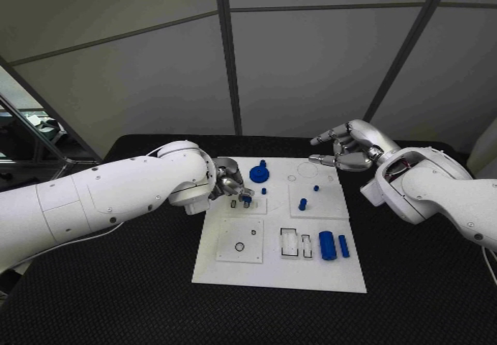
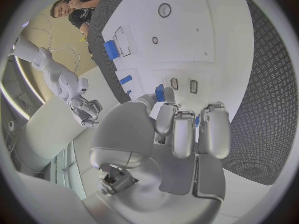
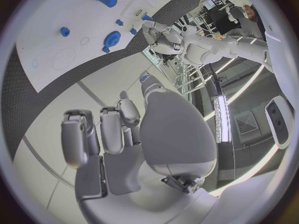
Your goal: Assemble the parts on the task board
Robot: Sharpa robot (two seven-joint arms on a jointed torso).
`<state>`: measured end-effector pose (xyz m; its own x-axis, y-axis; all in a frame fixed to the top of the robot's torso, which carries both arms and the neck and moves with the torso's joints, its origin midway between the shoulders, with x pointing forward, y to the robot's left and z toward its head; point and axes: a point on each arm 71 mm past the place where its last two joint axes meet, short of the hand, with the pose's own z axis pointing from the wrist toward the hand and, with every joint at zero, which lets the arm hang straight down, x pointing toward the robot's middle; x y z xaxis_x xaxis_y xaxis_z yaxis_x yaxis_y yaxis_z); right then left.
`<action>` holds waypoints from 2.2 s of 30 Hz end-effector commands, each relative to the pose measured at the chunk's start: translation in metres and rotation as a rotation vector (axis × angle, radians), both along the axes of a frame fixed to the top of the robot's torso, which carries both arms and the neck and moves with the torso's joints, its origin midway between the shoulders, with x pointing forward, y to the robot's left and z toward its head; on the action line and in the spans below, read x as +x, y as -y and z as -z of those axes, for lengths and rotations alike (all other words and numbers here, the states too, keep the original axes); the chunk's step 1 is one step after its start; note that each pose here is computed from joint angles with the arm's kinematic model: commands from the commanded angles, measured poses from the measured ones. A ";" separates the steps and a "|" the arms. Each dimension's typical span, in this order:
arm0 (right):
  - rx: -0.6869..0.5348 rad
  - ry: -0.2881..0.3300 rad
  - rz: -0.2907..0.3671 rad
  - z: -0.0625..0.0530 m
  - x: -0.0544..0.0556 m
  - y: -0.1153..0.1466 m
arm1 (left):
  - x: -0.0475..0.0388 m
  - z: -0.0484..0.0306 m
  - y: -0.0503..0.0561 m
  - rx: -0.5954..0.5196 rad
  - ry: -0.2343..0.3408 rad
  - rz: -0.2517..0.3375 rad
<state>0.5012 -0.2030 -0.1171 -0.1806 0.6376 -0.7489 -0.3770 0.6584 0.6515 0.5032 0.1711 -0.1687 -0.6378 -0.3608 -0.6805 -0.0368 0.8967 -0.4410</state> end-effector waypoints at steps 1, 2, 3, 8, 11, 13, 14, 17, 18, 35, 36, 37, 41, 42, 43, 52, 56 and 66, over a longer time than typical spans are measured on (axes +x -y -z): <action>0.000 0.002 -0.009 -0.001 0.000 0.000 | 0.0003 -0.0045 -0.001 -0.024 0.082 -0.039; -0.001 0.002 -0.008 -0.001 0.001 0.000 | -0.0004 -0.0039 -0.002 -0.021 0.088 -0.042; -0.001 0.002 -0.007 -0.001 0.001 0.001 | -0.0009 -0.0032 -0.002 -0.019 0.092 -0.044; -0.002 0.002 -0.006 -0.001 0.001 0.001 | -0.0033 0.0043 -0.003 0.001 0.105 -0.048; -0.004 0.003 -0.006 -0.001 0.002 0.001 | -0.0038 0.0079 -0.002 0.014 0.110 -0.044; -0.005 0.004 -0.006 0.000 0.002 0.001 | -0.0040 0.0099 -0.001 0.021 0.111 -0.042; -0.005 0.004 -0.006 0.000 0.002 0.001 | -0.0040 0.0106 0.000 0.024 0.113 -0.040; -0.006 0.004 -0.007 0.000 0.002 0.001 | -0.0044 0.0127 0.002 0.038 0.121 -0.031; -0.006 0.004 -0.007 0.000 0.002 0.001 | -0.0045 0.0131 0.002 0.042 0.122 -0.028; -0.010 0.003 -0.011 0.000 0.002 0.000 | -0.0037 0.0198 0.006 0.091 0.123 -0.019; -0.010 0.003 -0.011 0.000 0.002 0.000 | -0.0036 0.0203 0.006 0.094 0.119 -0.020; -0.011 0.003 -0.012 0.000 0.003 0.000 | -0.0037 0.0207 0.006 0.096 0.117 -0.020; -0.011 0.002 -0.012 0.000 0.003 -0.001 | -0.0038 0.0218 0.005 0.105 0.109 -0.020; -0.011 0.002 -0.013 0.000 0.003 -0.001 | -0.0039 0.0220 0.005 0.107 0.107 -0.019; -0.011 0.002 -0.013 0.000 0.003 -0.001 | -0.0040 0.0222 0.005 0.109 0.105 -0.018; -0.017 0.004 -0.010 0.000 0.003 -0.001 | -0.0057 0.0237 0.005 0.125 0.085 -0.002; -0.019 0.005 -0.008 0.000 0.003 -0.001 | -0.0069 0.0247 0.005 0.135 0.070 0.015; -0.021 0.008 -0.006 0.001 0.003 -0.001 | -0.0078 0.0257 0.006 0.144 0.057 0.031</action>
